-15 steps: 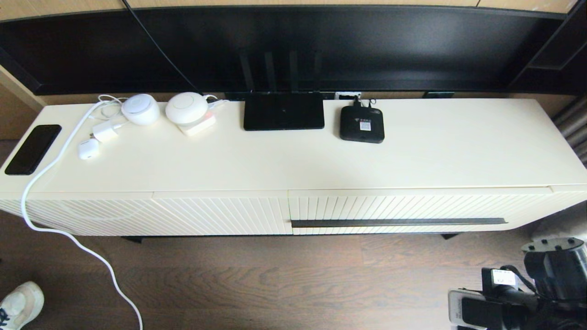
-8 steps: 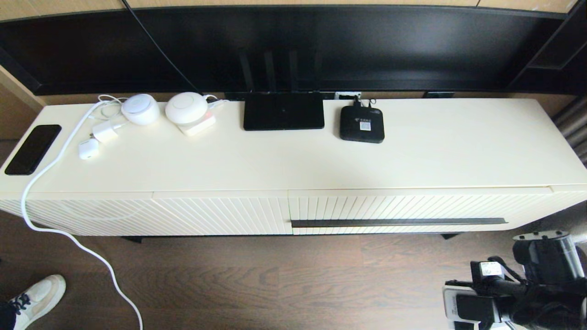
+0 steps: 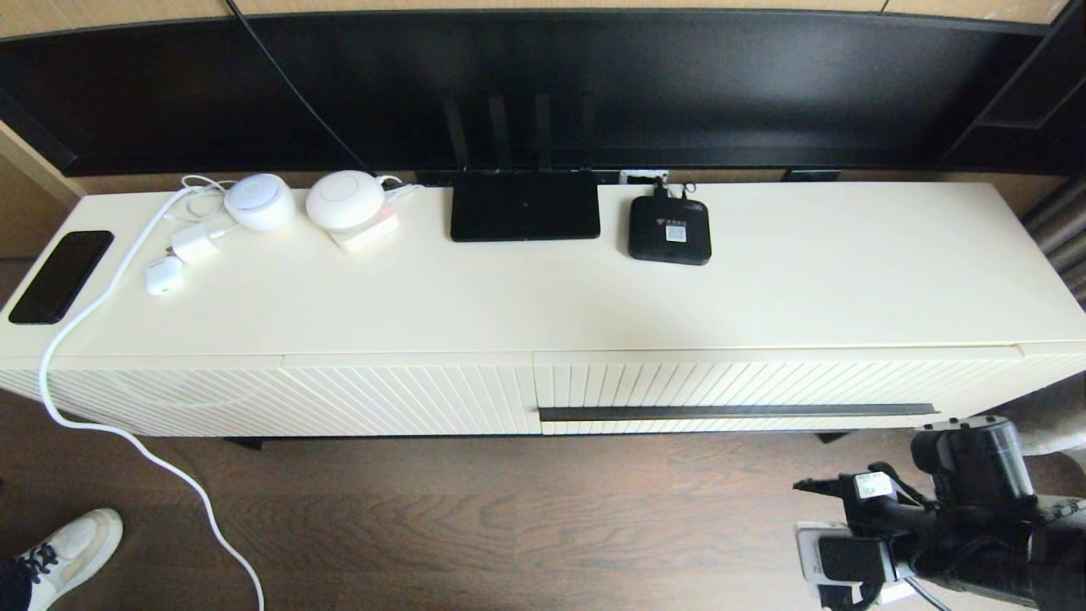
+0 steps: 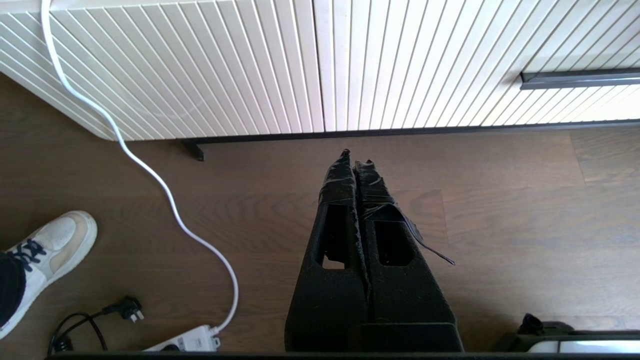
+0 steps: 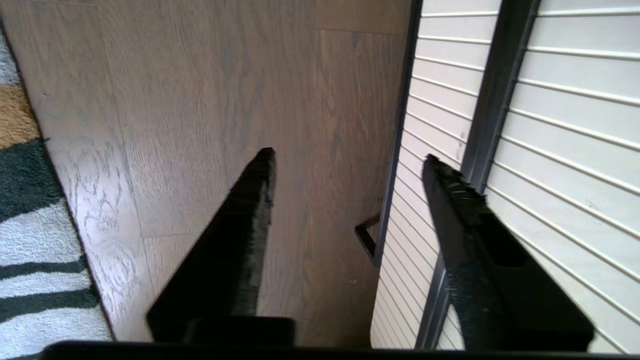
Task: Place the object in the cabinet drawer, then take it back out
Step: Open the drawer
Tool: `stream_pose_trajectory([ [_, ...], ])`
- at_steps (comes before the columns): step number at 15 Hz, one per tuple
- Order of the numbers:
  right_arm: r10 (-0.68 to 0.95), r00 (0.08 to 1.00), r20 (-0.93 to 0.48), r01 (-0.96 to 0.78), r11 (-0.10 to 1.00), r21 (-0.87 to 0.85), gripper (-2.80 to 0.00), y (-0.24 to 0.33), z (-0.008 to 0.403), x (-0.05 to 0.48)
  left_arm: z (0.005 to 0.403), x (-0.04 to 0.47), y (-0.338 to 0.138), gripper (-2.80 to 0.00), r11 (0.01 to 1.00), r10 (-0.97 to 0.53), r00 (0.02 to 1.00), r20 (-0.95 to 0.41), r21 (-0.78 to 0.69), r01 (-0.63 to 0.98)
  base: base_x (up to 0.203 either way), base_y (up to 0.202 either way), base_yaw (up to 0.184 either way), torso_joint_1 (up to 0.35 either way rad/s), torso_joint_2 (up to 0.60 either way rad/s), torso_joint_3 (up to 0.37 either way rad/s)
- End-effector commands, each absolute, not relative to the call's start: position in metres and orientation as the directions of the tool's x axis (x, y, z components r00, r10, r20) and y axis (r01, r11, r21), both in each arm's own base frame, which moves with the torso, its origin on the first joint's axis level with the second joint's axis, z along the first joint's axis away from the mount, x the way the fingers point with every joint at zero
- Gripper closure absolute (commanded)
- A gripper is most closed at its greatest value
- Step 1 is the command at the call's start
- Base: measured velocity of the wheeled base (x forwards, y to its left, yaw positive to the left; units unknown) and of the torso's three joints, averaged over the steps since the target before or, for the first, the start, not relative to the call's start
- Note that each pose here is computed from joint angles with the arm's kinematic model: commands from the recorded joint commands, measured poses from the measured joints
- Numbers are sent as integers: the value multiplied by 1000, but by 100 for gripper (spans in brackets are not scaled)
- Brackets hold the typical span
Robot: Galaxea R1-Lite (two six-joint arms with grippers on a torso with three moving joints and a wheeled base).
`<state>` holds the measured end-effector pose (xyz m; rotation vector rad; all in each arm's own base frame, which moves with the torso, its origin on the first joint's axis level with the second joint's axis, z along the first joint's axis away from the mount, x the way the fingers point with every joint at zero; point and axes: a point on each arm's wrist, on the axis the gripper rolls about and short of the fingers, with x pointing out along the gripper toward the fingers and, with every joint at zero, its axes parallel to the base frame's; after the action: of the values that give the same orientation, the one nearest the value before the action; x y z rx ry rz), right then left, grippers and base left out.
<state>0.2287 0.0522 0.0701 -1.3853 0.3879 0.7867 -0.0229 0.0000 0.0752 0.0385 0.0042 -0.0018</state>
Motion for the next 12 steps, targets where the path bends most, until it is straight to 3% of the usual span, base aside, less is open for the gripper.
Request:
stream_pose_trajectory([
  [1, 261, 670, -695, -715, -25, -699, -280, 53, 60, 237, 75, -23, 0, 0, 999, -2, 1000, -4, 38, 2, 0, 0, 0, 0, 0, 0],
  [12, 238, 745, -624, -639, -17, -769, -280, 49, 40, 296, 75, -23, 0, 0, 999, -2, 1000, -3, 38, 2, 0, 0, 0, 0, 0, 0],
])
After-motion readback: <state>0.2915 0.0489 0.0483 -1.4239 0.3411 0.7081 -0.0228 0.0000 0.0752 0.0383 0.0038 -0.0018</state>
